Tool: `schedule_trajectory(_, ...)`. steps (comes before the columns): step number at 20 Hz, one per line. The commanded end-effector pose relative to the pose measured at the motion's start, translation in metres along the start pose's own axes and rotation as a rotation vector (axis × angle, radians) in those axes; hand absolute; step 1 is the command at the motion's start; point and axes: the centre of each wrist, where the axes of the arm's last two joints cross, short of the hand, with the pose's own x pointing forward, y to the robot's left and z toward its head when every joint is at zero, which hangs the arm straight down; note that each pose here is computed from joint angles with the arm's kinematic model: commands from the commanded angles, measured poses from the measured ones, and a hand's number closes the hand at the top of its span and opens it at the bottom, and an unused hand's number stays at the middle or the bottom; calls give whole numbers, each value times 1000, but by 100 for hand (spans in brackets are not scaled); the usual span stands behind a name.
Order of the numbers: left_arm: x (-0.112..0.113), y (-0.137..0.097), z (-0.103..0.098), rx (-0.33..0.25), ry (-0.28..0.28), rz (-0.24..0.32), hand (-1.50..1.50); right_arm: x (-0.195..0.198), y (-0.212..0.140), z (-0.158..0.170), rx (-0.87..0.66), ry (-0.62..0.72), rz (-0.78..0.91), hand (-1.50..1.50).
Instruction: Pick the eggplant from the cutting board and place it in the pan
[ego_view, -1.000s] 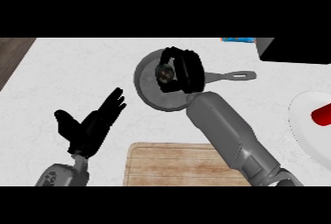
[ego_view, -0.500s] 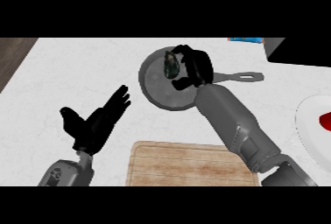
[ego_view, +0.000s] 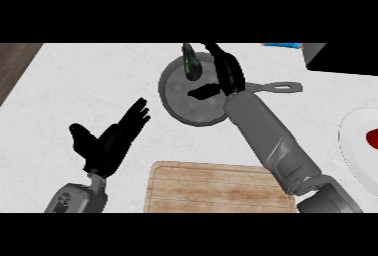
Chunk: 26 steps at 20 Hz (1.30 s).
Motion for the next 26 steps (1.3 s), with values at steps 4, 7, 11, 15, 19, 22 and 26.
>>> schedule_trajectory(4, -5, 10, 12, 10, 0, -4, 0, -26, -19, 3, -19, 67, -316, -150)
schedule_trajectory(7, 7, 5, 4, 7, 6, 0, 0, -42, -53, -4, 44, 70, -382, -150)
schedule_trajectory(11, -1, 4, 6, 39, 1, 1, 0, -69, -70, 6, 152, 66, -437, -150)
schedule_trajectory(15, -7, 10, 4, 50, 11, 6, 0, -107, -97, 28, 223, 2, -484, -150)
schedule_trajectory(19, 8, 16, 7, 33, 24, -2, 0, -120, -113, 34, 272, -9, -506, -150)
schedule_trajectory(22, 1, -4, 9, 46, 17, 4, 0, -131, -129, 40, 279, -17, -512, -150)
schedule_trajectory(26, 7, 16, 13, 45, 7, 12, 0, -125, -132, 34, 333, -24, -495, -150)
